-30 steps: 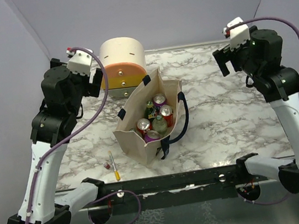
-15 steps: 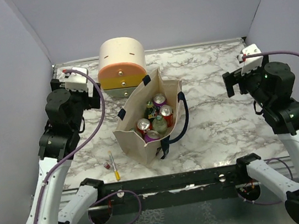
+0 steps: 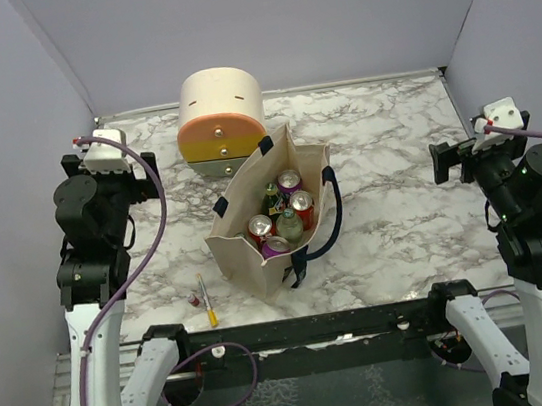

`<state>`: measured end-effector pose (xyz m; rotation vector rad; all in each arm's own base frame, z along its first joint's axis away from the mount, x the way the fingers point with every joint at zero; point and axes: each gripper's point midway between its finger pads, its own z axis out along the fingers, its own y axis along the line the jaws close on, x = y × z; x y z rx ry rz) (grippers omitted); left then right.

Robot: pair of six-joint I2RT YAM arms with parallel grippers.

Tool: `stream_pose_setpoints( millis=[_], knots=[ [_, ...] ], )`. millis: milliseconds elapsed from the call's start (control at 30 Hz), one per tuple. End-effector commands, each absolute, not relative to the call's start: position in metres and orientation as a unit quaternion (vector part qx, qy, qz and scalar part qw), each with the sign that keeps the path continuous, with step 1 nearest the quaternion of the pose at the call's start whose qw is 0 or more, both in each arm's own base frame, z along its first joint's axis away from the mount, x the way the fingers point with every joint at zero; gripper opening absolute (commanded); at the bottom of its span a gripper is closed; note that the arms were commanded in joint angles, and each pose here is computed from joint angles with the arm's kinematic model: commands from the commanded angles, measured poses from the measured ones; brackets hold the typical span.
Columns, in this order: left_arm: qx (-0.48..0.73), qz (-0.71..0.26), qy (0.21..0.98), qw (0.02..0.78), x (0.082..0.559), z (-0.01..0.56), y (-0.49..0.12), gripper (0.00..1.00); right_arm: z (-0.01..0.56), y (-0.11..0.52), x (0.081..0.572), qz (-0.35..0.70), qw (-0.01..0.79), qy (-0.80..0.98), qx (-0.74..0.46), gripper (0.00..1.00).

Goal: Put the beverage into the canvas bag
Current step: Reset both arms

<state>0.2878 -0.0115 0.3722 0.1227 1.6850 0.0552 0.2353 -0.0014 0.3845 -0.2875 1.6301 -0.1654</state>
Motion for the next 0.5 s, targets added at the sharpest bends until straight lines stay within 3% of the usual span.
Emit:
stream_pose_setpoints(
  millis=[0,467],
  knots=[
    [0.071,0.007,0.736,0.673,0.28,0.38,-0.016,0.99,0.381,0.009,0.232,-0.055,0.671,0.722,-0.159,1.0],
    [0.074,0.01,0.745,0.663,0.277,0.368,-0.016,0.99,0.371,0.007,0.229,-0.056,0.664,0.728,-0.161,1.0]
  ],
)
